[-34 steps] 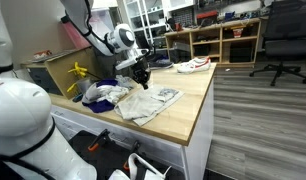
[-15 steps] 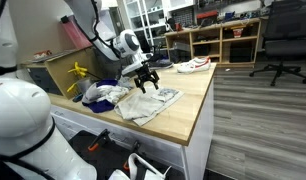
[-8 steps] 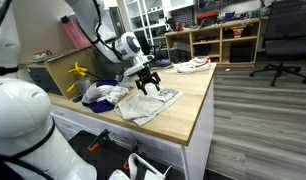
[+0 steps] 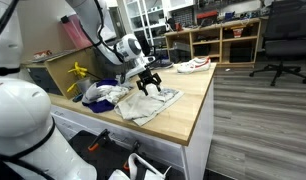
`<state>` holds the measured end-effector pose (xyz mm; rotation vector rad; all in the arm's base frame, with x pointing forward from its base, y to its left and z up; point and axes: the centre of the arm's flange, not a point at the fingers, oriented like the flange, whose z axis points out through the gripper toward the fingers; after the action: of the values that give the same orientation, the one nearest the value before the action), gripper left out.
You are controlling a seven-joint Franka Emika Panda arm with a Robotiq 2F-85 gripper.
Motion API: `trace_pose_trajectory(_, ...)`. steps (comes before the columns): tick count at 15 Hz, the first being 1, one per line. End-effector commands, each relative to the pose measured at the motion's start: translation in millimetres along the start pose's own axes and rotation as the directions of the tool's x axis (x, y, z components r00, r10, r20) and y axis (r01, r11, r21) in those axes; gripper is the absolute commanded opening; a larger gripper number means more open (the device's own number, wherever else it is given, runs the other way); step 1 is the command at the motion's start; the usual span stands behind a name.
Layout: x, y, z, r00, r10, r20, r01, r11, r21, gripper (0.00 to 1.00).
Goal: Fold the towel from left to right then move it to the left.
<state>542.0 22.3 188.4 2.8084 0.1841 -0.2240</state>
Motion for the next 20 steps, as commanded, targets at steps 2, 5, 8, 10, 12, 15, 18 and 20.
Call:
trace_pose_trajectory(2, 10, -3, 2, 0.999, 0.008, -0.042, -0.009, 1.000, -0.018, 1.00)
trace_pose_trajectory(5, 12, -6, 5, 0.999, 0.011, -0.052, -0.011, 1.000, -0.011, 1.00)
trace_pose_trajectory(8, 13, -7, 10, 0.998, 0.015, -0.064, -0.017, 1.000, -0.023, 1.00)
trace_pose_trajectory(10, 13, -4, 14, 0.997, 0.015, -0.069, -0.018, 0.999, -0.042, 1.00)
trace_pose_trajectory(12, 14, 0, 15, 0.997, 0.019, -0.079, -0.024, 0.998, -0.065, 1.00)
trace_pose_trajectory(15, 13, 7, 17, 0.996, 0.025, -0.084, -0.032, 0.996, -0.083, 1.00)
trace_pose_trajectory(18, 9, 2, 13, 0.997, 0.020, -0.074, -0.024, 0.998, -0.057, 1.00)
trace_pose_trajectory(20, 12, 0, 13, 0.998, 0.022, -0.064, -0.025, 0.999, -0.039, 1.00)
